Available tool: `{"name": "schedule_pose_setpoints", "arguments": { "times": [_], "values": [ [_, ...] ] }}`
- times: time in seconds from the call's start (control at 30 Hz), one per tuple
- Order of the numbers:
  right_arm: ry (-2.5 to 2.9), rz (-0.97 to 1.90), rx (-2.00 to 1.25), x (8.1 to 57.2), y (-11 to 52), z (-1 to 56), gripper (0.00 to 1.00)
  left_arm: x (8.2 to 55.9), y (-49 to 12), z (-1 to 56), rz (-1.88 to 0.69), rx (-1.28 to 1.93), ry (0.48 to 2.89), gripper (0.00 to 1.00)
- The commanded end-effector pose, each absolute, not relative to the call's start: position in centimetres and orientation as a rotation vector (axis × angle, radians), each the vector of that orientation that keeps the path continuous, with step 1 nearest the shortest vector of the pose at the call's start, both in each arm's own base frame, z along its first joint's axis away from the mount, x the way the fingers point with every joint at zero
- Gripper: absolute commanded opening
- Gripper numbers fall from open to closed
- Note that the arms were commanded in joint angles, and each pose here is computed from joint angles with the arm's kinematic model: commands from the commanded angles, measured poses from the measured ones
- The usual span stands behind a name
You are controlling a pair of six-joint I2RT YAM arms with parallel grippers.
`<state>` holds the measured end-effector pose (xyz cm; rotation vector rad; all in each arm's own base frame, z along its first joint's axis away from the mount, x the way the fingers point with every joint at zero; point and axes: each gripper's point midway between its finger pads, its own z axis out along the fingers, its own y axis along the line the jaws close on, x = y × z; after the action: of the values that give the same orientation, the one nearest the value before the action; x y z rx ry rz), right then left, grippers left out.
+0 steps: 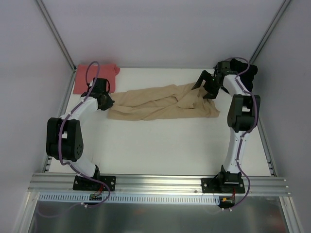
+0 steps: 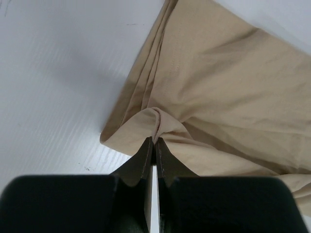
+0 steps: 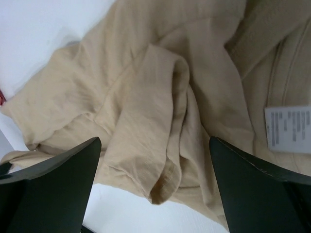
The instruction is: Fold and stack the t-shirts
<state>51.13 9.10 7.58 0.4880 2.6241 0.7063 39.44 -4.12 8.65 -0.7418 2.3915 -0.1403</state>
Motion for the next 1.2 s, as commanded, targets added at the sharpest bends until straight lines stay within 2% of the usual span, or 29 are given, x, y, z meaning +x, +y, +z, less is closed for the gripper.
{"name": "schedule_pose_setpoints", "arguments": {
  "times": [0.0, 0.33, 0.4, 0.43, 0.47, 0.53, 0.6, 0.77, 1.17],
  "values": [
    [2.506, 0.721, 0.404, 50.2, 9.1, 13.1, 1.0, 41.4, -3.2, 10.7, -0.131, -0.716, 2.323, 0.01],
    [2.506, 0.732, 0.391, 46.1, 9.3, 13.2, 1.0, 43.0, -1.5, 11.3, -0.074, -0.741, 2.305, 0.01],
    [2.508, 0.735, 0.38, 45.9, 9.3, 13.1, 1.0, 43.4, -1.3, 10.9, -0.064, -0.743, 2.321, 0.05],
    [2.503, 0.741, 0.376, 45.7, 9.4, 13.3, 0.99, 43.6, -1.3, 10.4, -0.049, -0.743, 2.342, 0.11],
    [2.499, 0.746, 0.37, 45.6, 9.4, 13.4, 1.0, 43.8, -1.0, 10.0, -0.04, -0.75, 2.353, 0.31],
    [2.497, 0.766, 0.364, 45.1, 9.7, 13.4, 0.99, 44.1, -0.7, 9.1, -0.025, -0.758, 2.376, 0.56],
    [2.495, 0.795, 0.353, 44.6, 10.0, 13.7, 0.99, 43.9, -0.4, 8.6, -0.008, -0.776, 2.393, 0.99],
    [2.532, 0.801, 0.336, 43.4, 11.0, 13.2, 0.99, 43.2, -0.9, 8.7, -0.052, -0.789, 2.384, 0.99],
    [2.625, 0.844, 0.295, 42.7, 15.7, 9.3, 0.99, 38.4, -2.6, 15.3, -0.234, -0.698, 2.246, 0.99]
  ]
}}
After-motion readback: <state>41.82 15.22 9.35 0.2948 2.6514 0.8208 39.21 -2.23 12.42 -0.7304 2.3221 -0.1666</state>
